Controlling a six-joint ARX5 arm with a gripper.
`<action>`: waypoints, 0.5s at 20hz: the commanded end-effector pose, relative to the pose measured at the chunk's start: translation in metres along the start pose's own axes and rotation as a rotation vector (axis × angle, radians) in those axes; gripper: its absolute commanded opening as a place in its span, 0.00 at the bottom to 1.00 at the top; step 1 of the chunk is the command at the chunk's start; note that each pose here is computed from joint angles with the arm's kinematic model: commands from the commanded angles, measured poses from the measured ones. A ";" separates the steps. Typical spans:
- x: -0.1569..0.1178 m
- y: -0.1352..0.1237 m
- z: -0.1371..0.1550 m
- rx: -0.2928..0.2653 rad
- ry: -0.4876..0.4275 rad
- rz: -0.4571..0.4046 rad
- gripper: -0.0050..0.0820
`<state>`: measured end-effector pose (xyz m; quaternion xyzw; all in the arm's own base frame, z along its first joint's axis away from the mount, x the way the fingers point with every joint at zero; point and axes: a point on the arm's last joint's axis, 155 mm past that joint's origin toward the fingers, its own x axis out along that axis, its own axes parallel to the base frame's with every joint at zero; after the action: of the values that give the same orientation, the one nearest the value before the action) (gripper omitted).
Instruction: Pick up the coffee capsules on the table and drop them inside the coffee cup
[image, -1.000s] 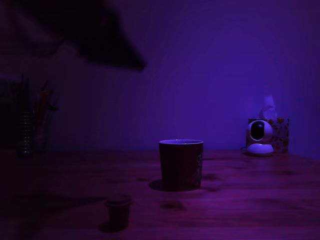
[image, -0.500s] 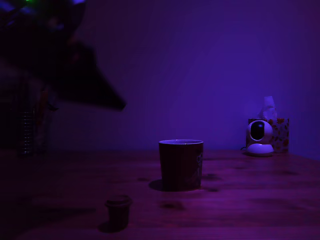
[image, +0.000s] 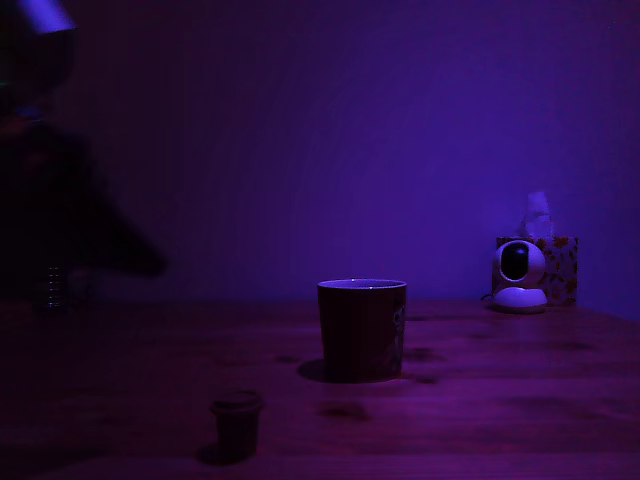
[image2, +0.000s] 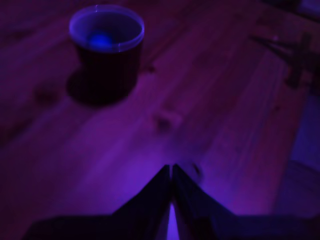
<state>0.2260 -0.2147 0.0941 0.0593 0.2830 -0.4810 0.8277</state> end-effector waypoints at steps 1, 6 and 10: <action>-0.005 -0.001 -0.005 -0.005 -0.017 0.010 0.04; -0.013 -0.001 -0.012 -0.024 -0.017 0.044 0.04; -0.012 0.001 -0.007 -0.004 -0.032 0.059 0.04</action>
<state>0.2237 -0.2026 0.1017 0.0584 0.2630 -0.4548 0.8489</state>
